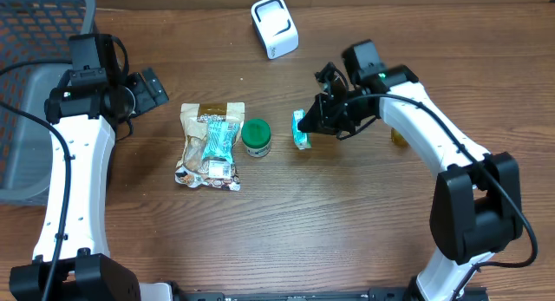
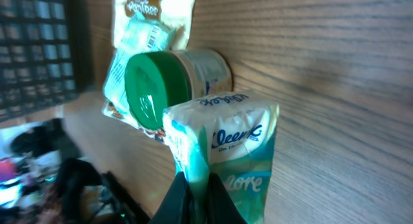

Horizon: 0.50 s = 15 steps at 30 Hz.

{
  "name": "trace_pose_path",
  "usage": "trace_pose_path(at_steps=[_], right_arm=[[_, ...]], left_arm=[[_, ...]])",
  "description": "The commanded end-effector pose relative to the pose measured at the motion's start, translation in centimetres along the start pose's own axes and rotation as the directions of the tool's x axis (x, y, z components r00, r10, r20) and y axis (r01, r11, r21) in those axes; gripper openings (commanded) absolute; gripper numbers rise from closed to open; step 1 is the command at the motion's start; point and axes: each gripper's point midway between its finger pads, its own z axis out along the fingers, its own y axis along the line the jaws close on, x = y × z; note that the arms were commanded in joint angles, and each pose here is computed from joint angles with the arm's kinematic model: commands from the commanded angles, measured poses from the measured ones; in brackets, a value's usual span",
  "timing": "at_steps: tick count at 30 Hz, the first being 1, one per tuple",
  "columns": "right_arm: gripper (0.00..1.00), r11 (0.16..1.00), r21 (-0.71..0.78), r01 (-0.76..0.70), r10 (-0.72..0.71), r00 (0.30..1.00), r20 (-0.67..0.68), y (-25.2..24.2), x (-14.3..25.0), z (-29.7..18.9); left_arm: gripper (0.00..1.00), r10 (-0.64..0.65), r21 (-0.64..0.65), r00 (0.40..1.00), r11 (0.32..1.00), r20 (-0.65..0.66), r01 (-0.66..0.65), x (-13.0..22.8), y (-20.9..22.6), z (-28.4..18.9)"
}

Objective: Scan the item barcode
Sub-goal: 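Lower the tissue pack onto the table right of the jar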

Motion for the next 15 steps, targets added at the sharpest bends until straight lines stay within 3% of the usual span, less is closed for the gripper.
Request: trace_pose_path(at_steps=[1, 6, 15], right_arm=[[0.04, 0.978, -0.208, -0.009, 0.008, 1.000, -0.010, 0.2, 1.0, -0.4], [0.04, 0.964, -0.266, -0.009, 0.014, 1.000, 0.016, -1.6, 1.8, 1.0], [0.04, 0.977, -0.177, -0.119, 0.134, 0.988, 0.076, -5.9, 2.8, 3.8]], left_arm=[[1.00, -0.005, -0.008, 1.000, 1.000, 0.011, 0.005, -0.5, 0.4, 0.0], [1.00, -0.005, -0.008, 1.000, 1.000, 0.011, 0.005, -0.5, 0.4, 0.0], [0.99, -0.005, -0.008, 1.000, 1.000, 0.011, 0.005, -0.5, 0.4, 0.0]])
